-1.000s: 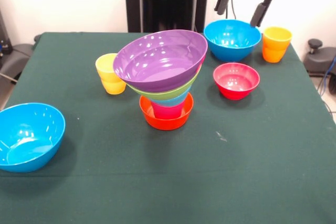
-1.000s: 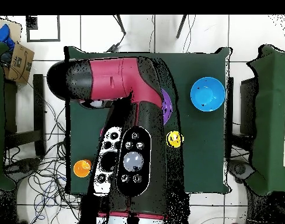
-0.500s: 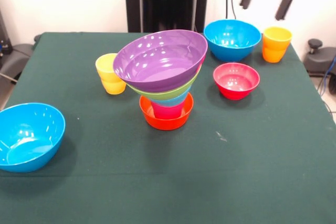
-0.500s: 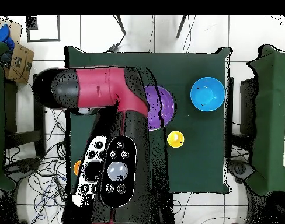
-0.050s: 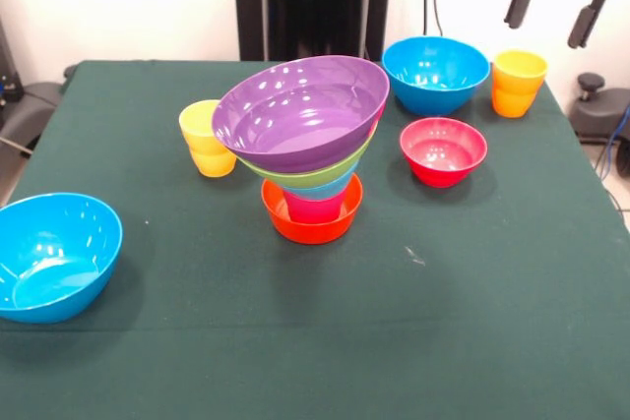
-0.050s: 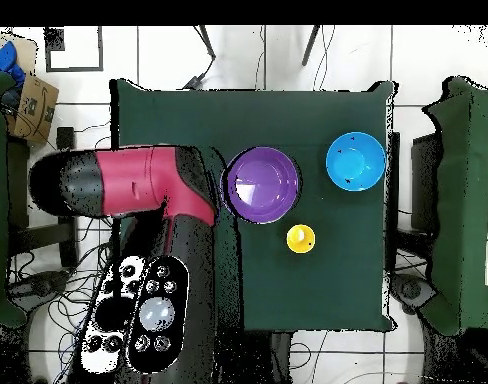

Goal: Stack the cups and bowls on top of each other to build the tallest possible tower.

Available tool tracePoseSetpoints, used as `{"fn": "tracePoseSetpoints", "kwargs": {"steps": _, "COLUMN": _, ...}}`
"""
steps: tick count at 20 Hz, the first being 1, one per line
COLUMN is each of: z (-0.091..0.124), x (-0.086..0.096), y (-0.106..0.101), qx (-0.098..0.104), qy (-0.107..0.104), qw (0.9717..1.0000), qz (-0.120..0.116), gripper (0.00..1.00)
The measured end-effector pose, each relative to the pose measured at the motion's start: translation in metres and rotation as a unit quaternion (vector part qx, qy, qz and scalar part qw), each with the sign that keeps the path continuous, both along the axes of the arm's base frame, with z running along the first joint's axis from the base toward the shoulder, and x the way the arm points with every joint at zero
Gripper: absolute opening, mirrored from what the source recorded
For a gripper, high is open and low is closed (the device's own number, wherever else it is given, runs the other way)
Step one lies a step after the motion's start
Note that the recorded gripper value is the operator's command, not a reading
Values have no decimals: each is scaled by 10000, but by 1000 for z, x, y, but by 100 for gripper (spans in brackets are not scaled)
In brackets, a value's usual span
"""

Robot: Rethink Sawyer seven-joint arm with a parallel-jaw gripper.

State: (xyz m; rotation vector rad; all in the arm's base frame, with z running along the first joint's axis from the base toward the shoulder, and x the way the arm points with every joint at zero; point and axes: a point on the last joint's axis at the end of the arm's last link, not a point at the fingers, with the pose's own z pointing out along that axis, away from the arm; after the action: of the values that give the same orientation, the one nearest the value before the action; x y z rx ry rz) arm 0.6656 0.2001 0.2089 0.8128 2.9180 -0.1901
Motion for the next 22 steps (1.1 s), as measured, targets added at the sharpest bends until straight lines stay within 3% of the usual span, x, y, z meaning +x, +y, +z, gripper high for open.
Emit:
{"fn": "tracePoseSetpoints", "kwargs": {"steps": 7, "z": -16, "x": -19, "y": 6, "qx": -44, "qy": -217, "qw": 9988, "qz": -432, "gripper": 100}}
{"fn": "tracePoseSetpoints", "kwargs": {"steps": 12, "z": -39, "x": -38, "y": -4, "qx": -142, "qy": -357, "qw": 9963, "qz": -764, "gripper": 100}}
{"fn": "tracePoseSetpoints", "kwargs": {"steps": 22, "z": -56, "x": -79, "y": -26, "qx": -345, "qy": -71, "qw": 9950, "qz": -940, "gripper": 100}}
